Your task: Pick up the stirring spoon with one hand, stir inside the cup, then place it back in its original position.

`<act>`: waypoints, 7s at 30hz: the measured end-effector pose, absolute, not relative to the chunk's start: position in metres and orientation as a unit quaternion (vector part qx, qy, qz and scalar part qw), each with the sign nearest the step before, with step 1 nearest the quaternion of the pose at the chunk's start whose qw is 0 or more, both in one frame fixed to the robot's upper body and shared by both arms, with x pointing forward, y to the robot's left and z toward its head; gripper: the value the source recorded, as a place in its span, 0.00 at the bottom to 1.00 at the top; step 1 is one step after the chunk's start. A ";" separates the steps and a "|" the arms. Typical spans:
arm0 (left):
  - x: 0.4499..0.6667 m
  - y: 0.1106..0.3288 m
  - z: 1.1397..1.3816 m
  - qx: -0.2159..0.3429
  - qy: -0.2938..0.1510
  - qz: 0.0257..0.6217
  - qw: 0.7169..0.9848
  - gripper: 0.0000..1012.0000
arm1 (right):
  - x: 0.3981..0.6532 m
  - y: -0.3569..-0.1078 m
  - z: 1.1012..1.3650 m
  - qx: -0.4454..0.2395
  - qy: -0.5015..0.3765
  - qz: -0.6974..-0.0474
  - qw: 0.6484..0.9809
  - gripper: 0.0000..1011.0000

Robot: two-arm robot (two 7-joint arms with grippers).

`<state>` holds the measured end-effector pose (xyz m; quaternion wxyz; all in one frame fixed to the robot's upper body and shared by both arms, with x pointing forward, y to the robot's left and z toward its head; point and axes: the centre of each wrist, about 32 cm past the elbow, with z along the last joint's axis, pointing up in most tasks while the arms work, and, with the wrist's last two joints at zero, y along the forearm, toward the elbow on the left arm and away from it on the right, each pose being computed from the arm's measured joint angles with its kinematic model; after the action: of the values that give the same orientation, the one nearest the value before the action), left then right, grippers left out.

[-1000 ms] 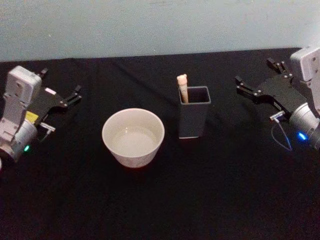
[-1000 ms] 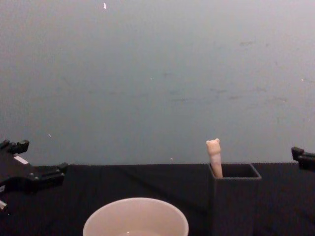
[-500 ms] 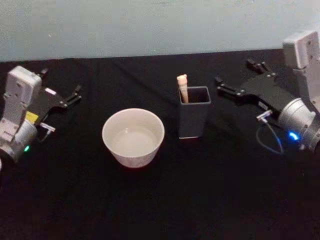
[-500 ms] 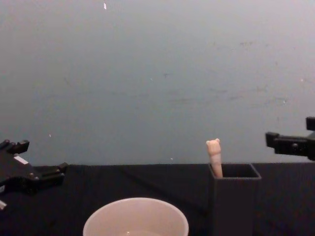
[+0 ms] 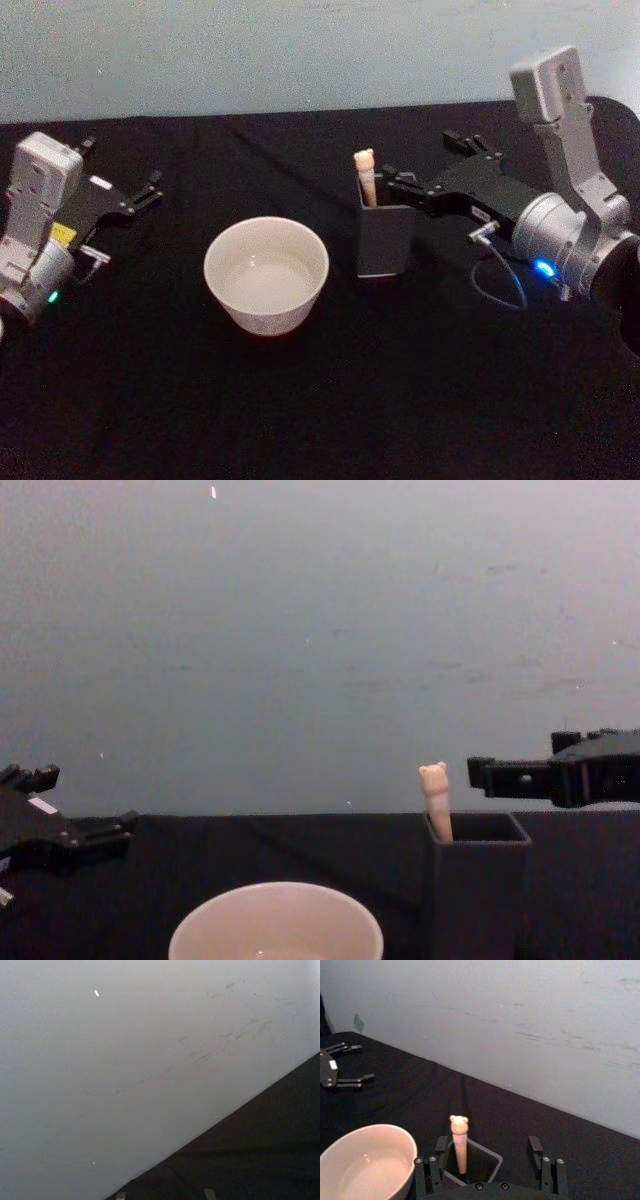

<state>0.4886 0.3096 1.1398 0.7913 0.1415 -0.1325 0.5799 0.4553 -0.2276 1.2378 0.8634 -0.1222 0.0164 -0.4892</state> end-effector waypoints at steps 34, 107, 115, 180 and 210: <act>0.489 0.310 1.140 0.141 -0.132 0.580 0.791 0.99 | 0.489 -0.186 1.229 -0.163 0.046 -0.482 0.860 0.99; 0.489 0.310 1.140 0.141 -0.132 0.580 0.791 0.99 | 0.495 -0.180 1.228 -0.157 0.049 -0.480 0.862 0.22; 0.489 0.310 1.140 0.141 -0.132 0.580 0.791 0.99 | 0.487 -0.188 1.241 -0.131 0.043 -0.485 0.864 0.22; 0.489 0.310 1.140 0.141 -0.132 0.580 0.791 0.99 | 0.497 -0.191 1.218 0.059 -0.029 -0.254 0.965 0.21; 0.489 0.310 1.140 0.141 -0.132 0.580 0.791 0.99 | 0.521 -0.166 1.152 0.055 -0.051 -0.276 0.958 0.21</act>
<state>0.4886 0.3097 1.1398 0.7913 0.1415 -0.1325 0.5799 0.5208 -0.1663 1.1522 0.9583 0.0551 -0.0512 -0.2757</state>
